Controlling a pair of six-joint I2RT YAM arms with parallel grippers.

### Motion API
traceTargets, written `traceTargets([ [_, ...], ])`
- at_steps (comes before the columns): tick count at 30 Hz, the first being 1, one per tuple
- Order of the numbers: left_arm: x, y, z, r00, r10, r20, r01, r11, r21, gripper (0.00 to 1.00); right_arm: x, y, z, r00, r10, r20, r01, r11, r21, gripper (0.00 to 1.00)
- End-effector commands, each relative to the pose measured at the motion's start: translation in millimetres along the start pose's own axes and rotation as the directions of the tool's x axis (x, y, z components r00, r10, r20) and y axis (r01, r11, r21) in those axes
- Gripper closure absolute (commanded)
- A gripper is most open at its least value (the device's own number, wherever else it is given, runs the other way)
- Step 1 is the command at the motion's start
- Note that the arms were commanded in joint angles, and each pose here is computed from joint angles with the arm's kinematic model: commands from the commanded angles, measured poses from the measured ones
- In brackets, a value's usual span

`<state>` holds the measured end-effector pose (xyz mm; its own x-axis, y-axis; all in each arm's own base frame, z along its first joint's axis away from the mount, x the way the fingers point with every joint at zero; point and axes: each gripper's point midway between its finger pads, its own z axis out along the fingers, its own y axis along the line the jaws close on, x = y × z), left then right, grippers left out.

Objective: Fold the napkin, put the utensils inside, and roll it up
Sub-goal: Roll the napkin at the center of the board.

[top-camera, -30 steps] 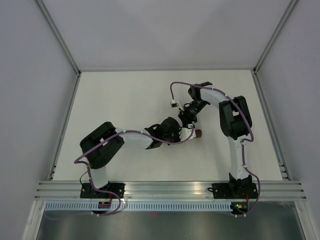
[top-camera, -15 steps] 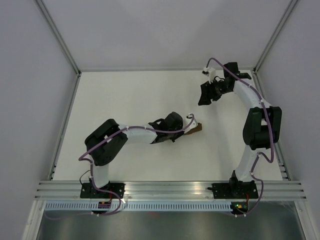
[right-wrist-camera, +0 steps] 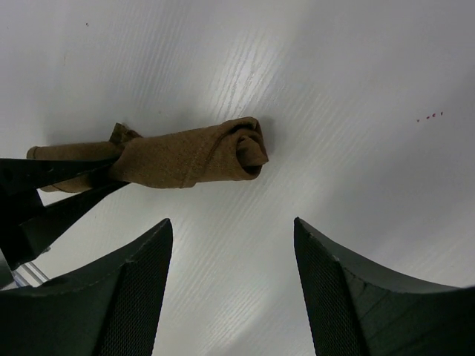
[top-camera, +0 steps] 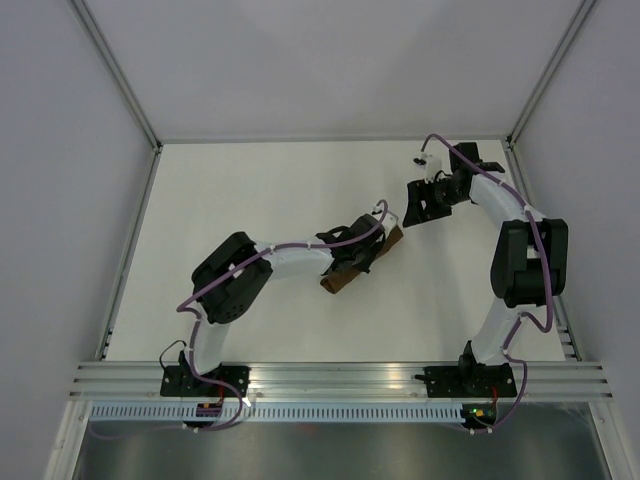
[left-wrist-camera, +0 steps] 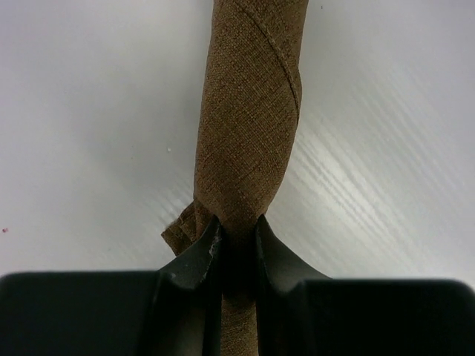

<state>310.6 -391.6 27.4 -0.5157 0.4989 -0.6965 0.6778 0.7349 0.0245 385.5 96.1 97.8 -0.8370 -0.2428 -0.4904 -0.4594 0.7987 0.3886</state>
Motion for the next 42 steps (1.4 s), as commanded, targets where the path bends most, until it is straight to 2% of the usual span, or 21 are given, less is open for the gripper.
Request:
traceTargets([
  [1, 50, -9, 15, 0.97, -0.16, -0.183, 0.151, 0.987, -0.062, 0.83, 4, -4, 6, 0.996, 0.088, -0.01, -0.088, 0.996, 0.017, 0.29],
  [11, 56, -16, 28, 0.935, -0.291, -0.204, 0.27, 0.955, -0.125, 0.7, 22, -6, 47, 0.979, 0.187, -0.083, -0.186, 0.982, 0.021, 0.3],
  [18, 49, -25, 34, 0.92, -0.342, -0.19, 0.325, 0.938, -0.119, 0.64, 6, -3, 63, 0.979, 0.192, -0.07, -0.189, 0.981, 0.044, 0.32],
  [29, 34, -35, 40, 0.899, -0.403, -0.172, 0.392, 0.915, -0.094, 0.63, -11, -7, 85, 0.972, 0.226, -0.068, -0.224, 0.974, 0.042, 0.36],
  [42, 24, -43, 44, 0.889, -0.427, -0.163, 0.422, 0.904, -0.066, 0.6, -40, -3, 101, 0.986, 0.164, -0.034, -0.162, 0.986, 0.048, 0.36],
])
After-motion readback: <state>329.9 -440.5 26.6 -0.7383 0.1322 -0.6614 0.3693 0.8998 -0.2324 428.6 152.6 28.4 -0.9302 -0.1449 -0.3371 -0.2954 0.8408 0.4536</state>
